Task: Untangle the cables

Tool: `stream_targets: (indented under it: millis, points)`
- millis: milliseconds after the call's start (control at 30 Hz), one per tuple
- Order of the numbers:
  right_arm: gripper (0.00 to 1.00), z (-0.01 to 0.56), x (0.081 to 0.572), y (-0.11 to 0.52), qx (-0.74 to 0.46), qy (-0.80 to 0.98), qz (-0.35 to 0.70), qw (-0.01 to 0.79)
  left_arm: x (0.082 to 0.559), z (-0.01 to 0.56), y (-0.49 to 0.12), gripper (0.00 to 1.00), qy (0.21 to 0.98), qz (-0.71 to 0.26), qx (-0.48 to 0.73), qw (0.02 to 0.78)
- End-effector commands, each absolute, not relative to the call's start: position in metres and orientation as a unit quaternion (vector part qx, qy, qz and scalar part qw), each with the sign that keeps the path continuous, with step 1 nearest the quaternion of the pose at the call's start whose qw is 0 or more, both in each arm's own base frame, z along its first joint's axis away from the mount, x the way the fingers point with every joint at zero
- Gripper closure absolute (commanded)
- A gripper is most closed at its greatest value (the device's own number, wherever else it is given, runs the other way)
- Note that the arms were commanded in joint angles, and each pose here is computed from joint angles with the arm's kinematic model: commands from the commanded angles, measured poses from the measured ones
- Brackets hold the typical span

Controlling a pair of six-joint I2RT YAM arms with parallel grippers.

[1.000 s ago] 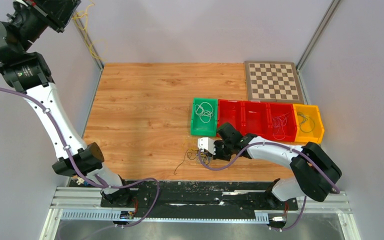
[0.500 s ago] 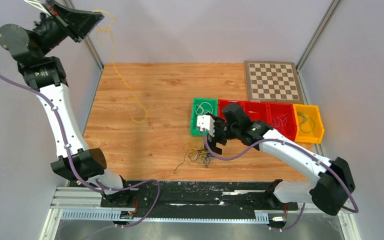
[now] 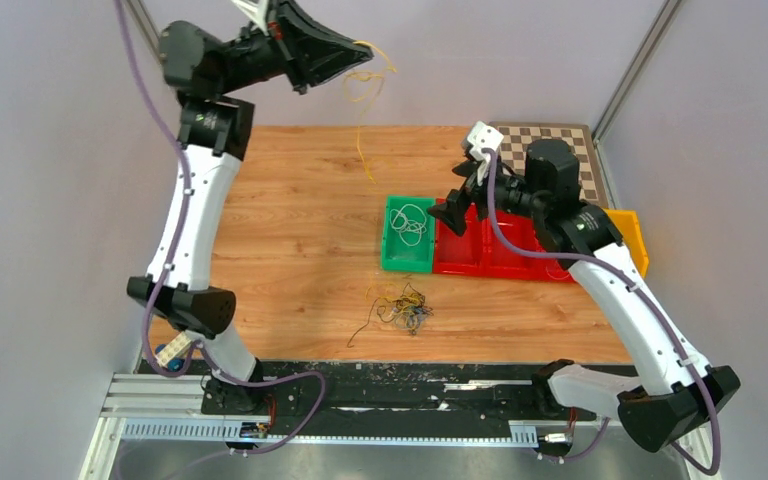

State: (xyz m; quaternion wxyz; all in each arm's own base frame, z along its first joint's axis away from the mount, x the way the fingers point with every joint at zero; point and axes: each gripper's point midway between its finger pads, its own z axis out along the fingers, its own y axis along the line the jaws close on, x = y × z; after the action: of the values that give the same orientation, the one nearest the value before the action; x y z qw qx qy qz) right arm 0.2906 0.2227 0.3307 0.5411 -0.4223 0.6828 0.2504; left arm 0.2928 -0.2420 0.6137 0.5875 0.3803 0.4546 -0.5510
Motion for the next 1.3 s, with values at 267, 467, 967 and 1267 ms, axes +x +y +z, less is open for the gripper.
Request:
stream_targets:
  millis: [267, 467, 967, 1267]
  points:
    - [0.00, 0.362, 0.299, 0.175, -0.310, 0.708, 0.163, 0.613, 0.333, 0.552, -0.351, 1.00, 0.437, -0.614, 0.392, 0.527]
    - [0.00, 0.307, 0.288, 0.132, -0.244, 0.778, 0.121, 0.566, 0.346, 0.512, -0.399, 1.00, 0.435, -0.633, 0.397, 0.503]
    - [0.00, 0.287, 0.307, 0.072, -0.172, 0.820, 0.032, 0.545, 0.388, 0.367, -0.475, 1.00, 0.502, -0.645, 0.387, 0.427]
    - [0.02, 0.248, 0.313, 0.062, -0.188, 0.848, 0.055, 0.492, 0.384, 0.232, -0.469, 1.00, 0.578, -0.585, 0.409, 0.396]
